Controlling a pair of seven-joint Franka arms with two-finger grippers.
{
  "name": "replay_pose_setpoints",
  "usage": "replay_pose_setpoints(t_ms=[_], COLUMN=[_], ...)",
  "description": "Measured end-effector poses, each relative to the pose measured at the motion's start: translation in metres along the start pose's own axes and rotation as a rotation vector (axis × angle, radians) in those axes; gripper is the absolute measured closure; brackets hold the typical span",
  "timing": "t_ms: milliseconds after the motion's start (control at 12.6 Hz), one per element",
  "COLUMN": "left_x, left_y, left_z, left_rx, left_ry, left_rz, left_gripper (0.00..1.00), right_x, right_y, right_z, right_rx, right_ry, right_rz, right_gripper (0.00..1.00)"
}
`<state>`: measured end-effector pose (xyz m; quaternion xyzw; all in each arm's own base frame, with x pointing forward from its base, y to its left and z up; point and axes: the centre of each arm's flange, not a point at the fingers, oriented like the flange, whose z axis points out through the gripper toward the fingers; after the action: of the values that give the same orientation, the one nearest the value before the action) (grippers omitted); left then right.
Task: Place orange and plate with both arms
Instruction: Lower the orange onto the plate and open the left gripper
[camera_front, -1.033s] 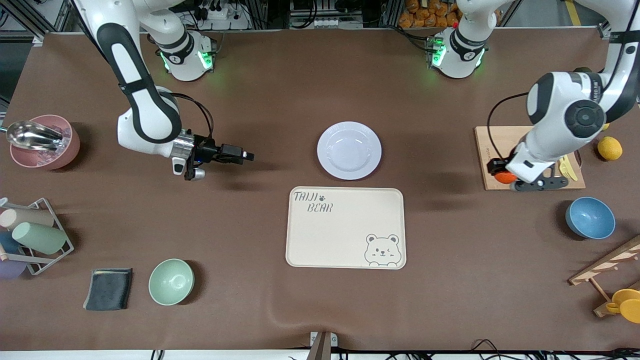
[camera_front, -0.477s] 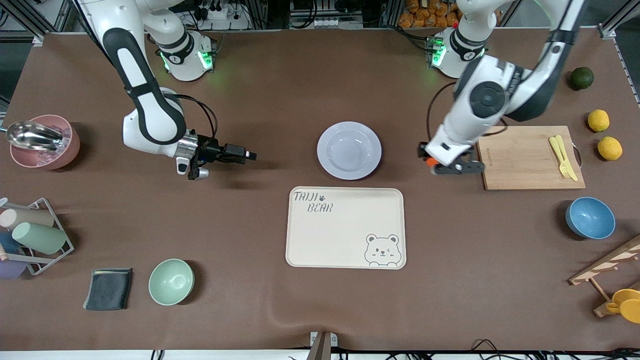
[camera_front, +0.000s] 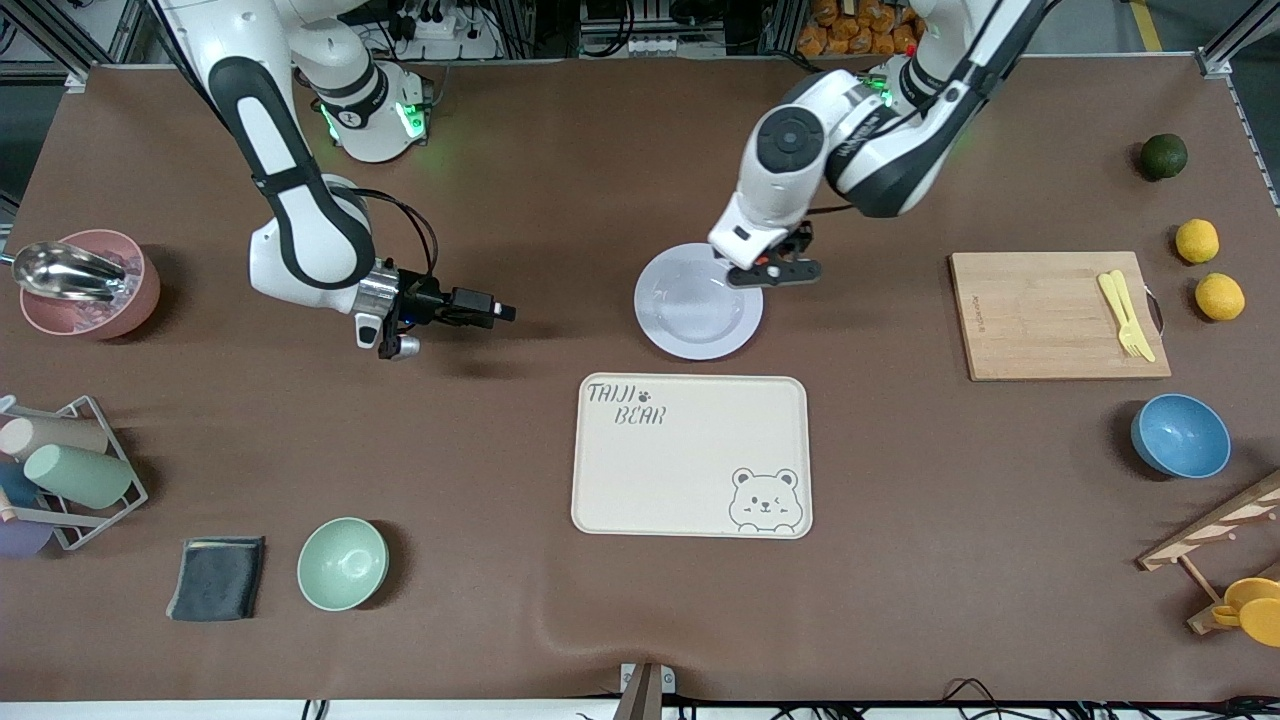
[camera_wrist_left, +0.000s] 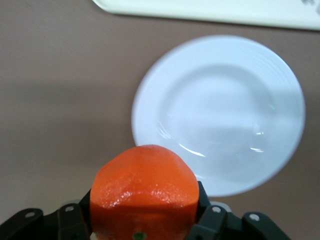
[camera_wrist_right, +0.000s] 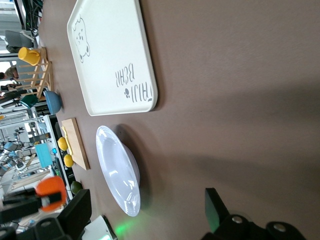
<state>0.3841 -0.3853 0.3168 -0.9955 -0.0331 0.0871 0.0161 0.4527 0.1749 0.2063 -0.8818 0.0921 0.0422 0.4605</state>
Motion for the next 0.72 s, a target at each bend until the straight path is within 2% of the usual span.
replay_pose_setpoints(t_ms=[159,715], left_x=[-0.003,0.038], left_y=[0.023,0.081], left_z=[0.013,0.087], left_rx=[-0.014,0.021], left_ry=[-0.039,-0.069], left_rz=[-0.016,-0.112], left_gripper=[0.27,0.27], right_x=[-0.004,-0.006], right_y=[-0.001,0.005], right_z=[0.009,0.015], right_rx=[-0.011,-0.011], right_ry=[0.012,0.018], right_rz=[-0.01,-0.024], right_gripper=[0.0,0.0])
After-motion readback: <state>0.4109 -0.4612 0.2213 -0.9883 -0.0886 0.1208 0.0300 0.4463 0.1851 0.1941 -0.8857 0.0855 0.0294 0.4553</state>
